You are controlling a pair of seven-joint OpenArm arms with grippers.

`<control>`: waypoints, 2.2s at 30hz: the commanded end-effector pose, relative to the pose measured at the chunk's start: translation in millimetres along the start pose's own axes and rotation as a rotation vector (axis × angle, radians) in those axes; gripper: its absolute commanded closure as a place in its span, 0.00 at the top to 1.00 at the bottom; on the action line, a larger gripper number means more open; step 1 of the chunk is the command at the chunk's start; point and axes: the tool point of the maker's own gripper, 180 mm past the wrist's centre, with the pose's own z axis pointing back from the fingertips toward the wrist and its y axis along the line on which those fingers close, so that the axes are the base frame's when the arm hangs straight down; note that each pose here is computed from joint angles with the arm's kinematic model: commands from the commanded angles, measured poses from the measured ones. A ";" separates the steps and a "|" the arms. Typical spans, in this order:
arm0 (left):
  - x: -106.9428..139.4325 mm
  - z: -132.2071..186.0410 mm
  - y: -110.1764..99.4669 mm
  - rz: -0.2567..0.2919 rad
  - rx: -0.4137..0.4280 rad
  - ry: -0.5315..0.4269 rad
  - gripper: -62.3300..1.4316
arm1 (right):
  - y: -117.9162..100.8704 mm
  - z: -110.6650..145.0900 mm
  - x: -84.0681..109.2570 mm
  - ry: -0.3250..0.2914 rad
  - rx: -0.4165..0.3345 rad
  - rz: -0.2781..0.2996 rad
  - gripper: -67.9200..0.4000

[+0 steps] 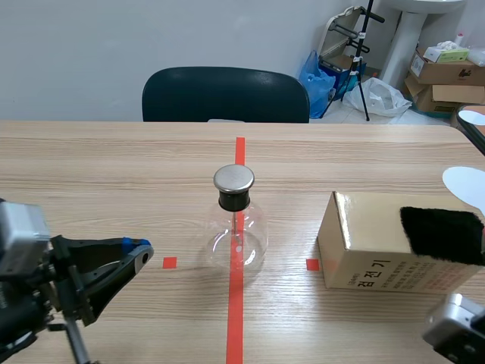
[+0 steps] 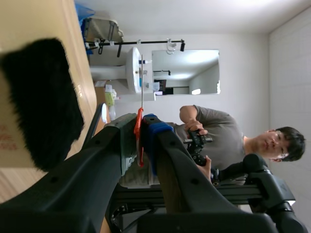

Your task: Do the electroscope experiment

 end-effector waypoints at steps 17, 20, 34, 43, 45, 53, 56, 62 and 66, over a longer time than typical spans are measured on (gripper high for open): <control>112.5 40.3 -64.6 0.007 -0.197 -0.157 0.07 | 41.0 4.4 -9.9 -0.036 0.052 0.025 0.02; 112.8 40.7 -63.3 0.002 -0.195 -0.156 0.07 | 48.0 7.5 -8.3 -0.045 0.075 0.028 0.02; 101.8 41.8 -65.9 -0.063 -0.221 -0.094 1.00 | 60.9 13.5 0.7 -0.075 0.117 0.024 0.02; 97.7 42.0 -68.2 -0.081 -0.235 -0.073 1.00 | 68.4 15.6 7.0 -0.104 0.158 0.020 0.02; 96.3 42.1 -69.0 -0.087 -0.239 -0.066 1.00 | 67.2 14.8 -18.4 0.040 0.152 0.028 0.02; 96.2 42.1 -69.0 -0.088 -0.239 -0.066 1.00 | 74.8 14.5 -4.2 -0.039 0.193 0.014 0.02; 96.2 42.1 -69.0 -0.088 -0.239 -0.066 1.00 | 73.8 16.1 -32.0 0.108 0.192 0.034 0.02; 95.5 42.1 -69.0 -0.088 -0.239 -0.062 1.00 | 74.3 13.8 -1.1 -0.058 0.190 0.025 0.02; 95.1 42.0 -68.9 -0.088 -0.239 -0.060 1.00 | 73.4 15.3 -33.3 0.112 0.191 0.037 0.02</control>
